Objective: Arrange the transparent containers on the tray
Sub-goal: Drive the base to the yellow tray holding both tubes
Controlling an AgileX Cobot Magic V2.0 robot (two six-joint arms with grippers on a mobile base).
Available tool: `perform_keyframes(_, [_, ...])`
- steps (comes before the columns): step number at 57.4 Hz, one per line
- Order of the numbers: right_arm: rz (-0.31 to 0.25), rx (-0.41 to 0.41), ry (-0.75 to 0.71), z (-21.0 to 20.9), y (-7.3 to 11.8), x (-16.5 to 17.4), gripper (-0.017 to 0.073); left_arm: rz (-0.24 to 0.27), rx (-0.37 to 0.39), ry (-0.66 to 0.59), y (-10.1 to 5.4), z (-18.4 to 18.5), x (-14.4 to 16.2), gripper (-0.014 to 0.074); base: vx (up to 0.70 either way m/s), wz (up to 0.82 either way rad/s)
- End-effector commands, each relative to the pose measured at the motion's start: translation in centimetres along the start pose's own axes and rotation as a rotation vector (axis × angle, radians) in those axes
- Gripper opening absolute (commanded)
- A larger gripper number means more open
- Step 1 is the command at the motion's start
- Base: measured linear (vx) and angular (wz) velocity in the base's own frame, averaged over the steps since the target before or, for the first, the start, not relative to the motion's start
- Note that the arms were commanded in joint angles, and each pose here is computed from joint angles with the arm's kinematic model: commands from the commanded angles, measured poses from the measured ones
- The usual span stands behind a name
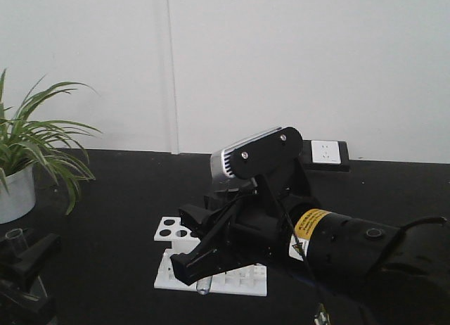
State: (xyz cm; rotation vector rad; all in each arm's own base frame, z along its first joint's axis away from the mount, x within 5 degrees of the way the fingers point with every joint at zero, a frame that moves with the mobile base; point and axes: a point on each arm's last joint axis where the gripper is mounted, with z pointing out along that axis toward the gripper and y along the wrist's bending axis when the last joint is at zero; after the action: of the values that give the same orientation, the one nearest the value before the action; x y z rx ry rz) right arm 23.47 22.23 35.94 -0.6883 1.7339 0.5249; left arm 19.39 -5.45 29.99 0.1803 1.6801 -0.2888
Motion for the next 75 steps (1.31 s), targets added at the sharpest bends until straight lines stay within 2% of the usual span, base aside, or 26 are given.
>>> perform_keyframes(1, [-0.017, -0.003, -0.154, -1.37, -0.02, -2.84, 0.0038, -0.016, 0.027, -0.128, -0.38, -0.15, -2.16, 0.0055, -0.21, 0.18])
perform_keyframes(51, [-0.017, -0.003, -0.154, -1.37, -0.02, -2.84, 0.0038, -0.016, 0.027, -0.128, -0.38, -0.15, -2.16, 0.0055, -0.2, 0.19])
perform_keyframes(75, [-0.017, -0.003, -0.154, -1.37, -0.02, -2.84, 0.0038, -0.016, 0.027, -0.128, -0.38, -0.15, -2.16, 0.0055, -0.11, 0.39])
